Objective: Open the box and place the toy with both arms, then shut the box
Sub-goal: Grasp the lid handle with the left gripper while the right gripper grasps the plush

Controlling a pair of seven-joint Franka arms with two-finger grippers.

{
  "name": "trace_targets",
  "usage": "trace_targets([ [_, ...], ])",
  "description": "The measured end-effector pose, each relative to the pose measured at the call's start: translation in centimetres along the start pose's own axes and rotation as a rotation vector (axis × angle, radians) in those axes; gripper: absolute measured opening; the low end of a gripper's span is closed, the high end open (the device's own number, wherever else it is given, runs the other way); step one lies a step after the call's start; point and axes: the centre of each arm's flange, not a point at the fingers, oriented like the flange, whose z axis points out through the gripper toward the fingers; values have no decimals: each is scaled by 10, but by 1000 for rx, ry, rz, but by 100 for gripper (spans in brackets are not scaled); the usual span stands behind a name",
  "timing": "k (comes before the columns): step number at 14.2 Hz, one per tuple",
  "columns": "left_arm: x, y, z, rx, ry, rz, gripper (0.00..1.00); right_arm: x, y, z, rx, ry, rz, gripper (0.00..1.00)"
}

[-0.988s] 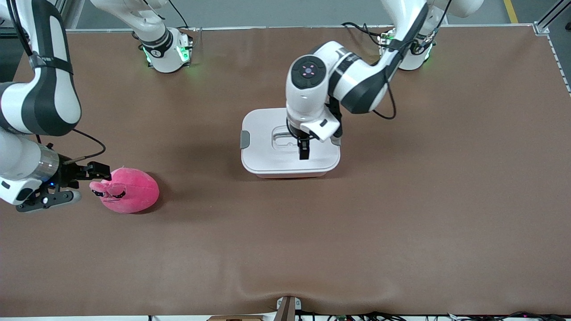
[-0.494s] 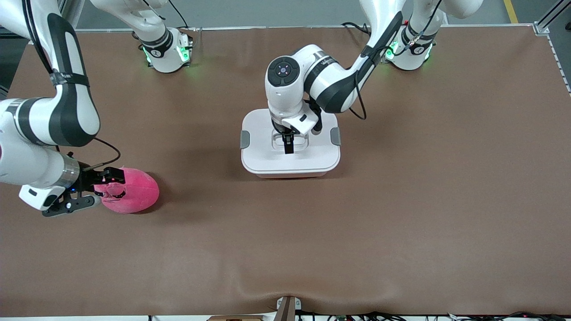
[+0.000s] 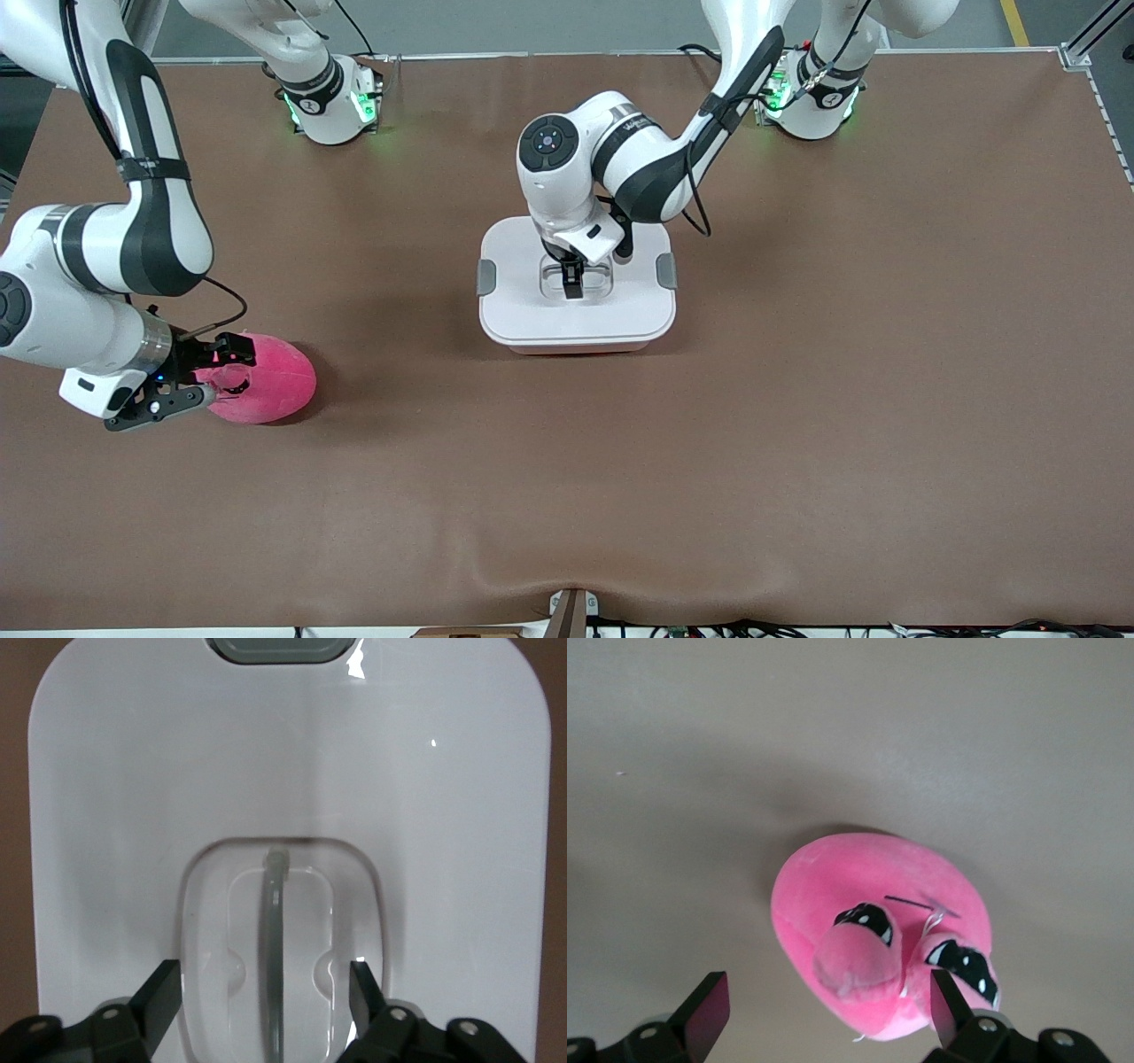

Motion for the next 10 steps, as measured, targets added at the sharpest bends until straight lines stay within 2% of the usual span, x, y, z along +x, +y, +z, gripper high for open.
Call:
trace_targets([
  [1,0,0,-3,-3,-3,6,69,0,1,4,-14,10,-6,100],
  [3,2,1,-15,-15,-15,9,65,0,-1,14,-30,25,-17,100],
  [4,3,1,-22,-22,-23,11,56,0,-2,18,-34,27,-23,100],
  [10,11,-4,-19,-12,-6,26,52,-1,-3,33,-36,12,-33,100],
])
